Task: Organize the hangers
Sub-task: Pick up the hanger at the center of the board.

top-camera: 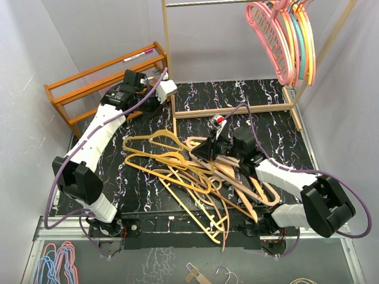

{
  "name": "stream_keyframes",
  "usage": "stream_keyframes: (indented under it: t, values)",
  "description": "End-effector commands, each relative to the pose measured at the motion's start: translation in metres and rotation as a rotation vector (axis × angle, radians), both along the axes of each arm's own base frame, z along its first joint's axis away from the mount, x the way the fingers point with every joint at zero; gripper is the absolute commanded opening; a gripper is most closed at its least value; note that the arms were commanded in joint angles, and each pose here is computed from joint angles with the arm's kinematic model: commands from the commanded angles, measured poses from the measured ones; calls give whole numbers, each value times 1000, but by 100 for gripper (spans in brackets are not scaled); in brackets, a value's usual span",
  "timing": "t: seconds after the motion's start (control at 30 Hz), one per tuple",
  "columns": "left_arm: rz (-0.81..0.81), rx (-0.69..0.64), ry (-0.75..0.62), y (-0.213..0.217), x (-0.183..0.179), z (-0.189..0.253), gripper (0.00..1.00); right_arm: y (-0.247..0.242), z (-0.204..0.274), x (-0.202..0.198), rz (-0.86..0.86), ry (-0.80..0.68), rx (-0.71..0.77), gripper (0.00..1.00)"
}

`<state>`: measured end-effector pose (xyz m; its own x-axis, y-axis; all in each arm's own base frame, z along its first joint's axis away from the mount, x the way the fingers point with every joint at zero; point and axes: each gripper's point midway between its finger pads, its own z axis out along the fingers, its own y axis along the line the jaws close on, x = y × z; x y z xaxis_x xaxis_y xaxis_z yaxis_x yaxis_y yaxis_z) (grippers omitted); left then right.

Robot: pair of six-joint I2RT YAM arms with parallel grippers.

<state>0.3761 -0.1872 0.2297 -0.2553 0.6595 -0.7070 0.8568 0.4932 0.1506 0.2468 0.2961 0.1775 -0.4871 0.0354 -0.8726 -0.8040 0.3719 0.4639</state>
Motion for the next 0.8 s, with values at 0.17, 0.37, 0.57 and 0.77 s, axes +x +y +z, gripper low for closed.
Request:
stream_keyframes:
  t: [0.17,0.37,0.57,0.77]
  values:
    - [63,-72,-165,7,1,87,0,12,39,-3,91,-38,29,22]
    - [74,-67,-183,9,4,91,0,13,40,-2,87,-37,36,49]
    - [74,-58,-187,11,5,89,0,7,49,4,28,-81,51,8]
    - [104,-38,-197,17,7,90,0,-11,71,13,-119,-148,66,8]
